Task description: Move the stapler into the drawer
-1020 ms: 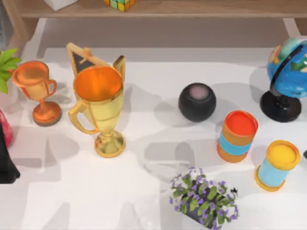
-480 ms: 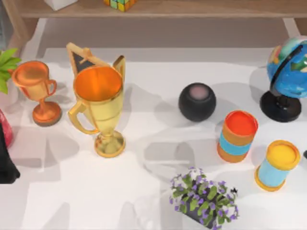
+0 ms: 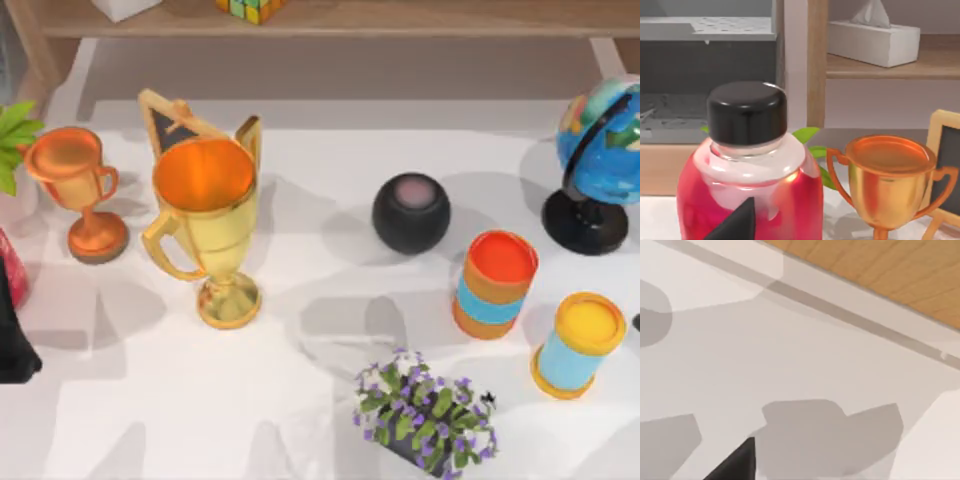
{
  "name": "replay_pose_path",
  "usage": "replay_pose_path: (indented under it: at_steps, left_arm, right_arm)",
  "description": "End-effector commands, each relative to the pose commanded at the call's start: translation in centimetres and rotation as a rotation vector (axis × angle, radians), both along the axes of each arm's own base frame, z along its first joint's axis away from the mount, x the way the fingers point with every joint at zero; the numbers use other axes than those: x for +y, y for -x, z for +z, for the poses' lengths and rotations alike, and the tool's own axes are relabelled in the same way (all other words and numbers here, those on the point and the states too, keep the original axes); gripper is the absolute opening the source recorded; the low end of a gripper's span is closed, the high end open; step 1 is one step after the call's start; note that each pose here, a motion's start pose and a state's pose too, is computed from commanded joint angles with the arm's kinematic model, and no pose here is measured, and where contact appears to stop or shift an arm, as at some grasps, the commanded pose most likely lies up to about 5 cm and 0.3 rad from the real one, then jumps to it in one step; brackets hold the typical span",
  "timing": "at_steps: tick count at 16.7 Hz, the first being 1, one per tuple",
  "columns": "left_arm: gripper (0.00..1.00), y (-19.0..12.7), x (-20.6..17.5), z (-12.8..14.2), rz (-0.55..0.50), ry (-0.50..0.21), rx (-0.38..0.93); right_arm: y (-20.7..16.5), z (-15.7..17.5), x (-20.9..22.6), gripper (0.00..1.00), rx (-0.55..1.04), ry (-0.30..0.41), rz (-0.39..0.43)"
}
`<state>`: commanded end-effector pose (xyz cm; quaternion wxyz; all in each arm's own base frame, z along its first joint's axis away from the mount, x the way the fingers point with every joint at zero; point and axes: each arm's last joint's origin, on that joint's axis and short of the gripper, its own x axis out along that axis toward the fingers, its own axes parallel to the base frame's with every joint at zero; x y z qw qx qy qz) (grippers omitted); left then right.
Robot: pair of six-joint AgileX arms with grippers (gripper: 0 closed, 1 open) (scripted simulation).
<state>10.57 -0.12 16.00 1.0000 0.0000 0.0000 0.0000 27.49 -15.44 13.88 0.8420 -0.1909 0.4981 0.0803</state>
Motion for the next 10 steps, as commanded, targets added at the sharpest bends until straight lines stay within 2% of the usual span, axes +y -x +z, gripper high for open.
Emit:
replay_pose_path:
  at_steps: [2,4,7,10]
  left_arm:
    - [1.00,0.0,0.0,0.0,0.000,0.000,0.000]
    - [1.00,0.0,0.0,0.0,0.000,0.000,0.000]
    - [1.00,0.0,0.0,0.0,0.000,0.000,0.000]
    - [1.00,0.0,0.0,0.0,0.000,0.000,0.000]
  right_arm:
    - [-1.0,1.2,3.7,1.00,0.150,-0.062,0.009]
    - [-1.6,2.5,7.3,1.00,0.280,-0.083,0.027]
    - [-1.9,3.9,12.0,1.00,0.426,-0.069,0.060]
    - [-1.8,4.7,14.8,1.00,0.504,-0.042,0.083]
